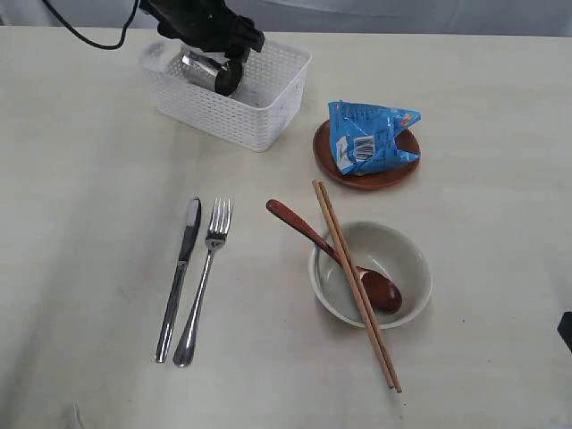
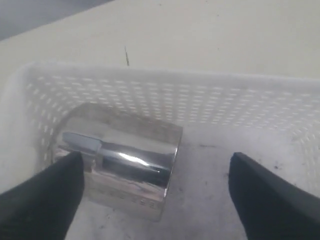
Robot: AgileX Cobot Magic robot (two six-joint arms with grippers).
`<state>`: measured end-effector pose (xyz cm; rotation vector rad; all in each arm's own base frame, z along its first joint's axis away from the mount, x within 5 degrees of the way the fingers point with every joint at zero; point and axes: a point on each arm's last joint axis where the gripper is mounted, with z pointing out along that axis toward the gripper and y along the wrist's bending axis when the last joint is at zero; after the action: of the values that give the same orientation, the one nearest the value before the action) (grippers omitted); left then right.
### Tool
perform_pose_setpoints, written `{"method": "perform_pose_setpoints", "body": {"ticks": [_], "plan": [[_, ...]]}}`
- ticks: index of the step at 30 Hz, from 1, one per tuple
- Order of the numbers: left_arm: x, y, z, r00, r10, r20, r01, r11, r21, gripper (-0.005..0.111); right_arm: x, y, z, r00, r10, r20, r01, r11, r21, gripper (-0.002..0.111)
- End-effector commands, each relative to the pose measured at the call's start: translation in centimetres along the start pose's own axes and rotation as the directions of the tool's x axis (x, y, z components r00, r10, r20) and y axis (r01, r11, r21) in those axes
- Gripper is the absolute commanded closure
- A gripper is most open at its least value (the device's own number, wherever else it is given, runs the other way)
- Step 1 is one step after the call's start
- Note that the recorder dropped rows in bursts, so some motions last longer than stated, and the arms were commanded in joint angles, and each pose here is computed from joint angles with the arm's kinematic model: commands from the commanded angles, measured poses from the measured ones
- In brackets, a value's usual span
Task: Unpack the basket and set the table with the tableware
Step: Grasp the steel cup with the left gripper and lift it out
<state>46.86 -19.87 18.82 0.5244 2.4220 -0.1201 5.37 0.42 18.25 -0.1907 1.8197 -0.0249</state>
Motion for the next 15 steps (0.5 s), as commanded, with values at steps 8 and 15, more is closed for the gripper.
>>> {"method": "perform_pose_setpoints", "body": {"ticks": [8, 15], "plan": [[-0.4, 0.5, 0.9, 0.997, 0.046, 0.067, -0.042, 0.997, -0.059, 0.032, 0.0, 0.0, 0.0, 1.000, 0.006, 0.003, -0.006, 1.000, 0.008, 0.109], [0.7, 0.7, 2.3, 0.996, 0.090, 0.009, -0.089, 0.993, -0.080, 0.032, 0.0, 0.0, 0.0, 1.000, 0.006, 0.003, -0.006, 1.000, 0.008, 0.109]]}}
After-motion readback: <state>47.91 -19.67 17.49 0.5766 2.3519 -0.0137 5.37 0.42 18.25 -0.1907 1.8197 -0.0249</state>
